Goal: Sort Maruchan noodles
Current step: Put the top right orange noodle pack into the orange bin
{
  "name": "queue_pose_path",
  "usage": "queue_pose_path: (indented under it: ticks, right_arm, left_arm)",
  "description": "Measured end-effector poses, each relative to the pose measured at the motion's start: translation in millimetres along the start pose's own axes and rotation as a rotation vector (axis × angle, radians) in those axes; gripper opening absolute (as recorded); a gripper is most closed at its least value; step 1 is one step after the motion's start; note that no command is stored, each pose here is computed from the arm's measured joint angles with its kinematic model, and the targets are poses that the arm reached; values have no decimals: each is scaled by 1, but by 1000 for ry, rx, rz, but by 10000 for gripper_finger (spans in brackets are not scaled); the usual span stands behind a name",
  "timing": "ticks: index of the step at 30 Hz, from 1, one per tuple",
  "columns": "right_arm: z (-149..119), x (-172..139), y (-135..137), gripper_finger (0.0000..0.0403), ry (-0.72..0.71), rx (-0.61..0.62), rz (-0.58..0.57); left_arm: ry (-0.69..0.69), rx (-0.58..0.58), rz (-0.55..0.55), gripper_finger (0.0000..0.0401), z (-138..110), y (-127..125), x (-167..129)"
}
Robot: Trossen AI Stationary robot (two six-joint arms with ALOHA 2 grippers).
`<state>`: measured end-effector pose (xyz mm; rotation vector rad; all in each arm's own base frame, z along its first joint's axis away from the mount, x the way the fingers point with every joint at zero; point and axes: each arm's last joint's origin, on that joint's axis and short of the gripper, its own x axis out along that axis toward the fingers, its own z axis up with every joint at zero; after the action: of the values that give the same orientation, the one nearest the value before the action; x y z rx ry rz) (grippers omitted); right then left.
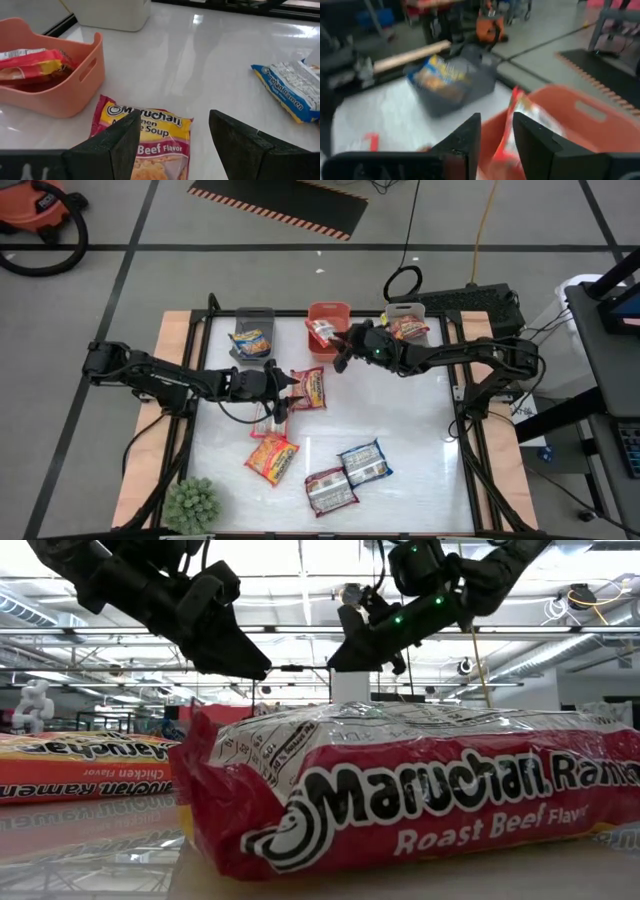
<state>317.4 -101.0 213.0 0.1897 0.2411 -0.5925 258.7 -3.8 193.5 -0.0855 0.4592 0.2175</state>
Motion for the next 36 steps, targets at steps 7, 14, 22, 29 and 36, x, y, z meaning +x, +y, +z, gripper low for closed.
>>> queue_pose_path:
  ticks: [7, 14, 22, 29, 36]
  right_arm:
    - [-12, 26, -13, 30, 11, 18, 51]
    - [-28, 51, -18, 11, 30, 10, 26]
    - [-54, 69, -25, 2, 111, 21, 89]
    - [-53, 61, -38, 1, 242, -38, 23]
    - [-31, 44, -41, 1, 261, -61, 6]
  left_arm:
    - [-8, -27, -4, 241, 1, -1, 0]
    - [0, -21, -18, 241, -1, -5, -1]
    - [-22, -6, -21, 241, 1, -5, -1]
    - [-9, 36, -19, 241, 0, -5, -1]
    - [27, 50, -6, 241, -3, -3, -1]
